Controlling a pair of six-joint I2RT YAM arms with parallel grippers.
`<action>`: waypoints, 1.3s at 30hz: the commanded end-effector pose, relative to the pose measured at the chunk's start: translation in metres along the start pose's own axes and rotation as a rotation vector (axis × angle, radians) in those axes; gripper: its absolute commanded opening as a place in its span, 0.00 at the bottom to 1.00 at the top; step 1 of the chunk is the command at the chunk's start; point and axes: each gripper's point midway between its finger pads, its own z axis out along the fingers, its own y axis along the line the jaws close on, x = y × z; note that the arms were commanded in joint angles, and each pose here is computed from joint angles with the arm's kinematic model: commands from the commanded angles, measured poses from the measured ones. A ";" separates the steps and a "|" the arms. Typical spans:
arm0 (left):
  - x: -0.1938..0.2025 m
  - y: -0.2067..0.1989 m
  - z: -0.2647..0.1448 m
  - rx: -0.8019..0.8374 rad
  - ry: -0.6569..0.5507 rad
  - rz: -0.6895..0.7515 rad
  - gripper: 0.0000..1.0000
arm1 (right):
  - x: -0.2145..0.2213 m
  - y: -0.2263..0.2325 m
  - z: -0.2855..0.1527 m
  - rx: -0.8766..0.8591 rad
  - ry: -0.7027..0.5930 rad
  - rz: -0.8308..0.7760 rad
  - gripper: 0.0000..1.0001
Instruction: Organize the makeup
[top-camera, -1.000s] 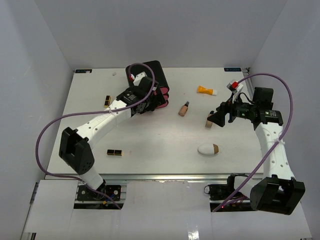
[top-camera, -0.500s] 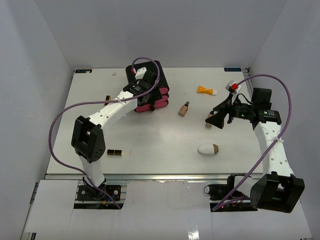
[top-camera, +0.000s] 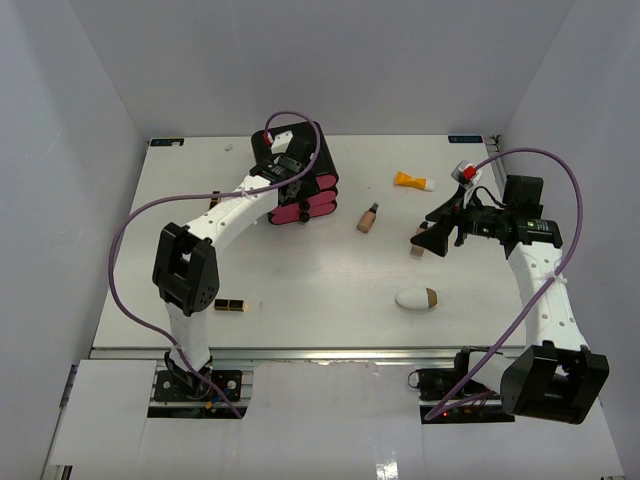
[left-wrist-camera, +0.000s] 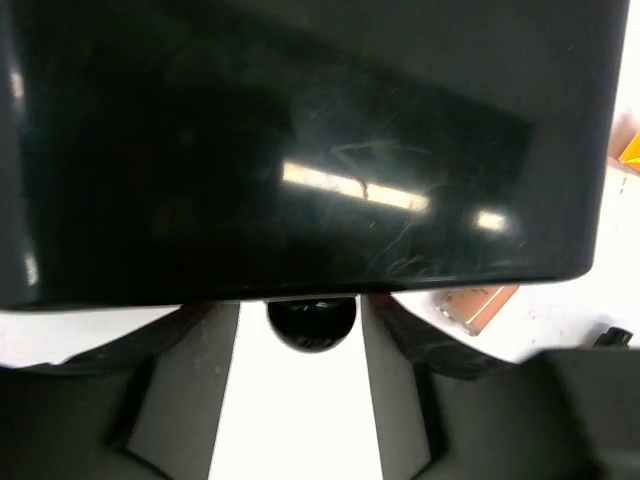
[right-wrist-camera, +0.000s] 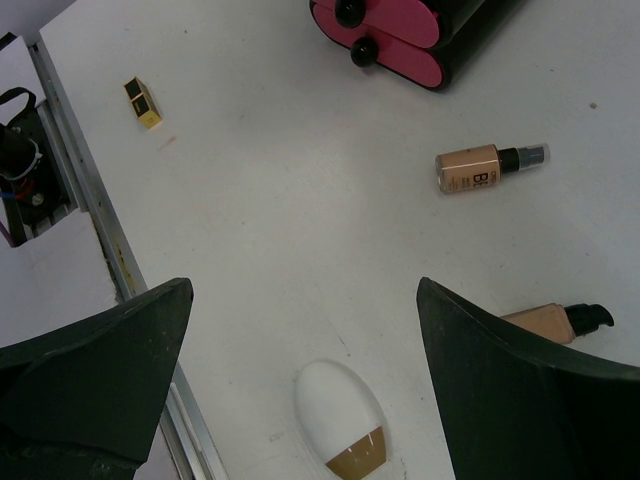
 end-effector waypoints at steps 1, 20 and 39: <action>-0.024 -0.011 -0.010 0.033 -0.054 -0.019 0.57 | -0.008 -0.003 0.000 -0.006 -0.025 -0.039 1.00; 0.037 -0.011 -0.063 0.181 0.078 -0.051 0.20 | 0.001 -0.007 0.000 0.012 -0.007 -0.030 1.00; 0.071 -0.010 -0.088 0.250 0.117 -0.074 0.84 | 0.009 -0.011 0.000 0.022 0.017 -0.026 0.96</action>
